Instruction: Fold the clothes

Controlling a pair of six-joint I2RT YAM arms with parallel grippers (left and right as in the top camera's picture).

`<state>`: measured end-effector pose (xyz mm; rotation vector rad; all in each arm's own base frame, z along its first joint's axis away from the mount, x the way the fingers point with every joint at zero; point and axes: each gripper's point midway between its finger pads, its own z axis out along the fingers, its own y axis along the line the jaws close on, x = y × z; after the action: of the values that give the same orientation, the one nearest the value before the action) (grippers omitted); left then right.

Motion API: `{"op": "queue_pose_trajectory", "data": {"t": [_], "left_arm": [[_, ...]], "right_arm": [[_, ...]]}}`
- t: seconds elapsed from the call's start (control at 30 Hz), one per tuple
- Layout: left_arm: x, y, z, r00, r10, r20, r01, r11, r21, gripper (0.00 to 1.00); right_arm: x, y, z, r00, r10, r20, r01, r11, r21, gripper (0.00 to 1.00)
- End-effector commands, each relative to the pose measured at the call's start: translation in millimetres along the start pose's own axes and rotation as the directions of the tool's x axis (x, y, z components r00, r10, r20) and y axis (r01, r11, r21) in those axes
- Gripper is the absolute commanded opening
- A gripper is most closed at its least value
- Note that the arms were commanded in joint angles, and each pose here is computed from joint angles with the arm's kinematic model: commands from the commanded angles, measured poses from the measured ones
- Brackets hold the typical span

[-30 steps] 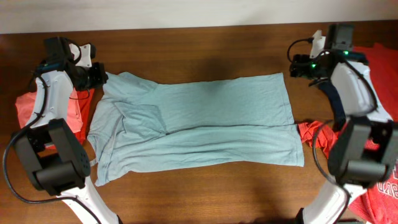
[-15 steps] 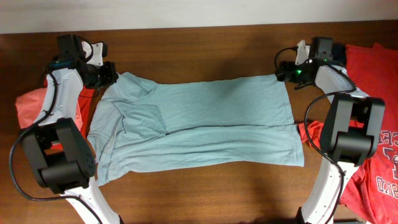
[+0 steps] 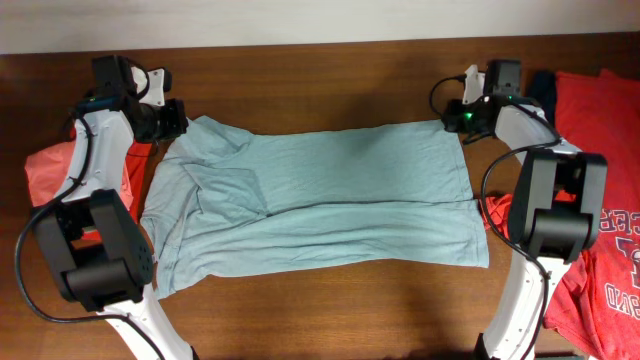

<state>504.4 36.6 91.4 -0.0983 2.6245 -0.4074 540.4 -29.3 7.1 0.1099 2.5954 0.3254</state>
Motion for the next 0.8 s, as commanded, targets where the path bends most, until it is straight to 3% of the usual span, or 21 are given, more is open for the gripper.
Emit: {"op": "queue_pose_trajectory", "data": {"t": [0.0, 0.07, 0.23, 0.57, 0.77], "left_arm": [[-7.1, 0.7, -9.0, 1.0, 0.003, 0.022, -0.003, 1.0, -0.015, 0.01], [-6.8, 0.7, -9.0, 1.0, 0.003, 0.02, -0.002, 1.0, -0.015, 0.0], [-6.2, 1.1, -9.3, 1.0, 0.001, 0.018, -0.001, 1.0, -0.015, 0.01], [-19.7, -2.4, -49.0, 0.996, 0.006, 0.085, -0.004, 1.0, -0.024, 0.0], [-14.8, -8.3, -90.7, 0.995, -0.008, 0.096, 0.012, 0.999, -0.034, 0.01]], "right_arm": [[10.2, -2.2, 11.3, 0.999, 0.027, -0.033, -0.026, 1.0, 0.009, 0.08], [10.7, -2.2, 11.3, 0.999, 0.027, -0.035, -0.027, 1.0, 0.009, 0.04], [11.6, -15.6, 1.8, 0.996, 0.061, -0.058, -0.055, 0.994, 0.097, 0.04], [-38.7, -18.5, -93.2, 0.994, 0.096, -0.045, -0.088, 0.983, 0.16, 0.04], [-35.1, -18.3, -141.1, 0.984, 0.14, -0.112, -0.117, 0.975, 0.191, 0.04]]}}
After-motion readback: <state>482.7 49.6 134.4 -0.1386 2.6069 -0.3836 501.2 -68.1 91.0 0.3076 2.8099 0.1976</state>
